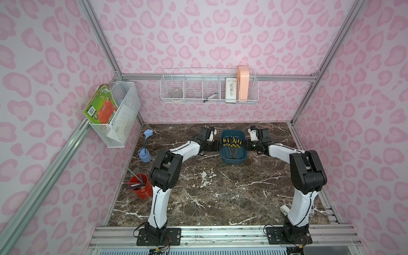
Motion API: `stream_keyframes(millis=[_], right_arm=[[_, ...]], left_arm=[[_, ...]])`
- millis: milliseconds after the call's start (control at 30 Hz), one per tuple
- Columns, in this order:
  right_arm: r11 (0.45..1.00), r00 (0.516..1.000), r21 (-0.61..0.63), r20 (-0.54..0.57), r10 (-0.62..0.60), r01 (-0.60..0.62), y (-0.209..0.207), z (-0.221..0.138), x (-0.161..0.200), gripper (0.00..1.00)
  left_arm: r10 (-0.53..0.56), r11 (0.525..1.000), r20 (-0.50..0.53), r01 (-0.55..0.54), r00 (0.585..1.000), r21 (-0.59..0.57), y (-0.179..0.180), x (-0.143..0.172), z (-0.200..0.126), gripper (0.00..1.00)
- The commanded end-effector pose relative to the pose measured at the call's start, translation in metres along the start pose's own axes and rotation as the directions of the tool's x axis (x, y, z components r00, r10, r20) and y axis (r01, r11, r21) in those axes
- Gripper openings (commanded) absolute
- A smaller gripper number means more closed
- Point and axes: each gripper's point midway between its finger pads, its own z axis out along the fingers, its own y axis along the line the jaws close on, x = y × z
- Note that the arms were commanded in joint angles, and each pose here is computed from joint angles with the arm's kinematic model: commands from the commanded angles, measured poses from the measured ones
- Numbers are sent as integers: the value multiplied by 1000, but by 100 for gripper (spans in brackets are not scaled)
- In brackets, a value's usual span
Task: Take the file tool out of the storage box
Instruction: Move the storage box to the center of the board.
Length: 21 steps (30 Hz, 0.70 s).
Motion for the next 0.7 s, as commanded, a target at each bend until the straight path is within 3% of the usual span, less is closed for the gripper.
stream_keyframes(millis=[0, 133, 300, 533, 667], right_arm=[[1000, 1000, -11, -12, -14, 14, 3, 1, 3, 26], [1000, 999, -9, -22, -30, 30, 10, -1, 6, 17], [999, 999, -19, -25, -40, 40, 20, -5, 12, 14], [999, 998, -40, -56, -26, 24, 34, -14, 33, 13], [998, 994, -49, -99, -44, 39, 56, -20, 57, 12]], left_arm=[[15, 1000, 2, -15, 1000, 20, -8, -3, 0, 31], [22, 1000, -5, -22, 1000, 21, -10, -4, 2, 28], [29, 1000, -47, -29, 998, 6, -8, 6, 0, 13], [19, 998, -93, -25, 996, -58, 6, 30, -15, 14], [3, 998, -145, -11, 989, -54, 8, 63, -33, 14]])
